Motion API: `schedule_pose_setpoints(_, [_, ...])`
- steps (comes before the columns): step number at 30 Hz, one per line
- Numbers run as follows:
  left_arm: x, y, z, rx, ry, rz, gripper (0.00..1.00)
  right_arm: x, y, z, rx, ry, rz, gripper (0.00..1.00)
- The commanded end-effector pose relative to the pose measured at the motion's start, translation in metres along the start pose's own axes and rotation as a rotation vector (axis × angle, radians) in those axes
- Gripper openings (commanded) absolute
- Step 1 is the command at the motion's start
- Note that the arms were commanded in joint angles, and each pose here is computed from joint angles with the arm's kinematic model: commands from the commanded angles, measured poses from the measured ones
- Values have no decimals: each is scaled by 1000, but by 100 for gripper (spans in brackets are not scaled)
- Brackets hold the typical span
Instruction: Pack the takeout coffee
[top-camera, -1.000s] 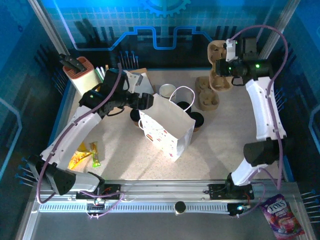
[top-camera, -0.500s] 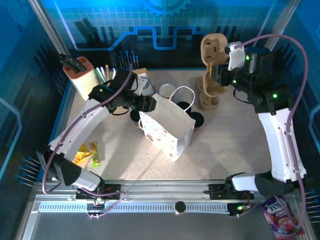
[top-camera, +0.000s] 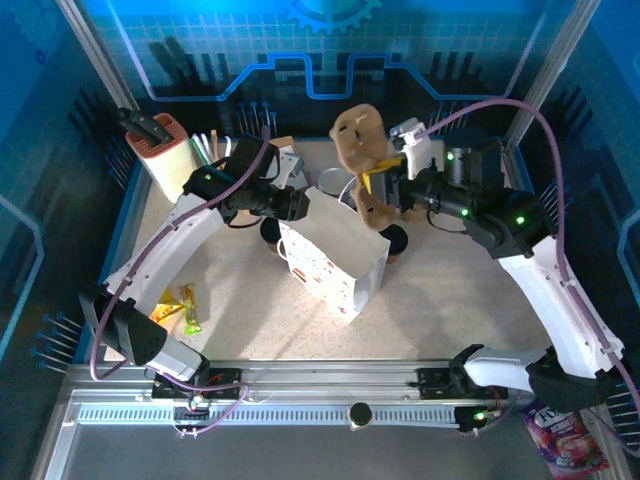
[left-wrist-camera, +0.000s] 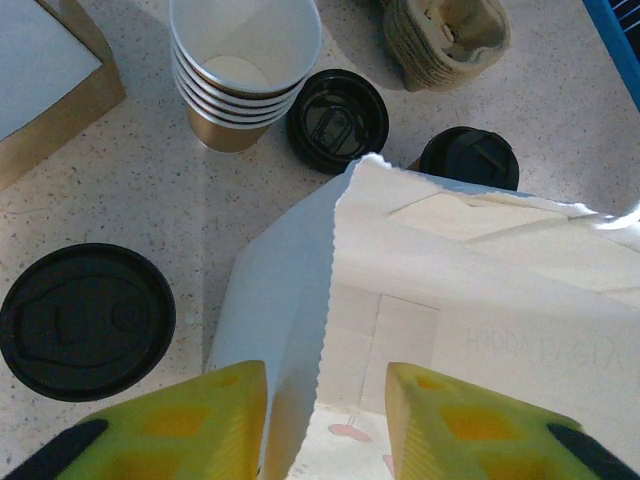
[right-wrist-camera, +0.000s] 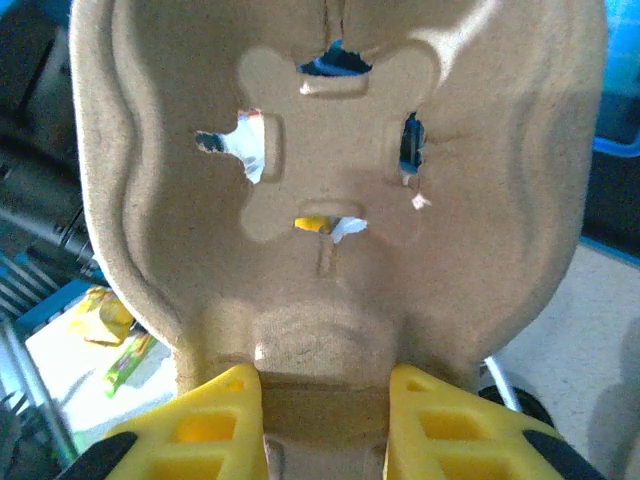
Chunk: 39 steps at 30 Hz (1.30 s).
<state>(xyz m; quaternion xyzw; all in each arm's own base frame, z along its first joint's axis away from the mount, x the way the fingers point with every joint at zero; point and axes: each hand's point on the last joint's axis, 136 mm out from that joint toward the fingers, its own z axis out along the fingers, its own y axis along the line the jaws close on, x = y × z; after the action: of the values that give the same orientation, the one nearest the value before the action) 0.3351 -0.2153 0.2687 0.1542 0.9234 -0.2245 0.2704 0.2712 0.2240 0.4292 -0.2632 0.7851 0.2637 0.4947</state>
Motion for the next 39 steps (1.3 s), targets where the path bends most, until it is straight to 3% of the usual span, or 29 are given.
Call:
schedule_pose_setpoints(1, [-10,-9,-8,37,-45,15,33,-5,20,2,-65,-45,-26,27])
schedule_pose_setpoints(24, [-7,-1,-8,68,-57,-17,17,43,51,46,-175,51,-2,26])
schedule_pose_setpoints(39, [-5,1,-6,81,-55,-24,11,77,38,67,-95,147,-92,26])
